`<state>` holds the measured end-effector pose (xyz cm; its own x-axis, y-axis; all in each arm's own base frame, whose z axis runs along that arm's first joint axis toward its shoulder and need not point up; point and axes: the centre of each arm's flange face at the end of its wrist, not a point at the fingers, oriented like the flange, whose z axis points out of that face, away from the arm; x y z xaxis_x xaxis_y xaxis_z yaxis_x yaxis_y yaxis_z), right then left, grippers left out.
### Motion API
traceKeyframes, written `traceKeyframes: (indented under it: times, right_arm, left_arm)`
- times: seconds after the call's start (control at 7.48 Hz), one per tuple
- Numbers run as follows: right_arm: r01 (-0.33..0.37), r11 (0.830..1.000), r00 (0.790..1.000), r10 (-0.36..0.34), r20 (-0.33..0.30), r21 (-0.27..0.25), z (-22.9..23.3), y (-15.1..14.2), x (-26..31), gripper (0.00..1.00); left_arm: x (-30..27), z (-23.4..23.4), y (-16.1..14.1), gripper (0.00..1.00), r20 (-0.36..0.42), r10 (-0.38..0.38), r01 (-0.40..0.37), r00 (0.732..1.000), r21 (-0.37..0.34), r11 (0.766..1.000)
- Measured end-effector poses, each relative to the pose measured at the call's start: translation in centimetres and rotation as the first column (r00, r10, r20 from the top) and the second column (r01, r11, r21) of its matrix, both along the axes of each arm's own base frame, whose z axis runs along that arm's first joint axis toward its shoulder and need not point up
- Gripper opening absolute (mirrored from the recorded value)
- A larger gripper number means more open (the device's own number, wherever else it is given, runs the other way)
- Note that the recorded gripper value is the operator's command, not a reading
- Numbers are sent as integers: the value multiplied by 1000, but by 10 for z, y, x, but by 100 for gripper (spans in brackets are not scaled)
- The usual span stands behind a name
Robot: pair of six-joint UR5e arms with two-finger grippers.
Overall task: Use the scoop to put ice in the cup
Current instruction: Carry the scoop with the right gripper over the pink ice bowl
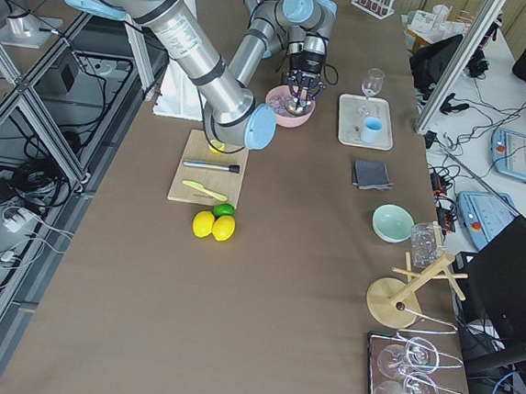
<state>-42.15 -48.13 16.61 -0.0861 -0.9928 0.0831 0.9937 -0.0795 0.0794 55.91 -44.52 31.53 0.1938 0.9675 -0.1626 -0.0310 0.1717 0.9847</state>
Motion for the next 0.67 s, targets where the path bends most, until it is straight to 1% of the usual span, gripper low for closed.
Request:
traceKeyframes:
  times: [0.4, 0.67]
  right_arm:
    - [9, 1000, 999, -9, -33, -7, 7, 1, -29, 0]
    - [-7, 1000, 999, 6, -41, -11, 10, 2, -50, 0]
  left_arm:
    - [1, -3, 0, 98, -3, 0, 0, 1000, 3, 1000]
    - [1, -3, 0, 98, -4, 0, 0, 1000, 4, 1000]
